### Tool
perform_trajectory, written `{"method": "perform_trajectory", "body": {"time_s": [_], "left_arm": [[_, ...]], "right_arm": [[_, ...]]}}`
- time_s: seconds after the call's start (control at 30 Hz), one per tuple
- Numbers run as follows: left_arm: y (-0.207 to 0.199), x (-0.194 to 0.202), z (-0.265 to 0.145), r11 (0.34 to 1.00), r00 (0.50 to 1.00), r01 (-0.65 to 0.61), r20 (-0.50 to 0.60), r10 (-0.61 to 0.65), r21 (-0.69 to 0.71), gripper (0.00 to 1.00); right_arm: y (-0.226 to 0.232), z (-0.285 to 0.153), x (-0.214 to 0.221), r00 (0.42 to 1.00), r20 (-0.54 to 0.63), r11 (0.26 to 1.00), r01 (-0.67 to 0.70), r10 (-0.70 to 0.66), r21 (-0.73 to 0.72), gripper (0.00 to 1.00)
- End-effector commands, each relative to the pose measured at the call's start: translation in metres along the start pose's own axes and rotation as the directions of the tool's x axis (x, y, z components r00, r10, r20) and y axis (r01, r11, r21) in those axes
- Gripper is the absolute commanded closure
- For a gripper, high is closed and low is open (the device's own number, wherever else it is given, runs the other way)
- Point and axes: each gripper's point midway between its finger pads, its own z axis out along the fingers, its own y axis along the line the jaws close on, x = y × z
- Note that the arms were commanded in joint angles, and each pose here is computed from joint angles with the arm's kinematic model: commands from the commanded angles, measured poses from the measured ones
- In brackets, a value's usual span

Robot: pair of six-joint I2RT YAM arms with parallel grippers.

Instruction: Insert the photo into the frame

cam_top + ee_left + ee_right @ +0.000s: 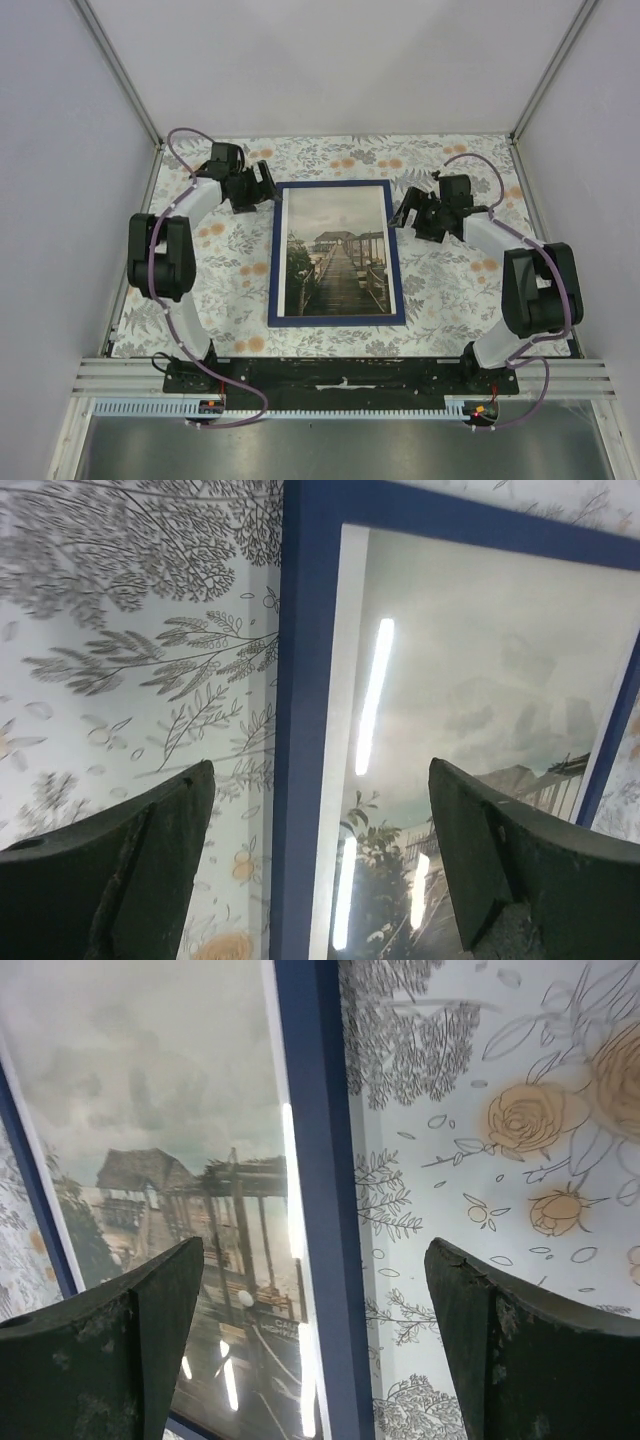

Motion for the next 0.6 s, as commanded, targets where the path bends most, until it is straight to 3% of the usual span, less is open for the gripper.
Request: {"method": "perform_trajectory", "body": {"time_s": [0.0,0.27,0.57], "left_arm": [[-0.026,-0.031,-0.066,0.987,0.968,-0.121,0.208,0.141,-0.107,0.07],[-0.088,0.028,-0.113,0.948,0.914,-0.296,0.254,0.317,-0.12,0.05],[-0.089,0.077,-0.135,0.931,0.885,-0.349,0.291,0.364,-0.102,0.04]], "right_arm": [[0.033,-0.048,-0.05,0.987,0.147,0.998,0.062,-0.062,0.006,0.02],[0.078,-0.097,-0.055,0.955,0.265,0.99,0.139,-0.13,-0.015,0.02],[0.088,-0.128,-0.028,0.936,0.326,0.987,0.156,-0.134,-0.041,0.02]]}}
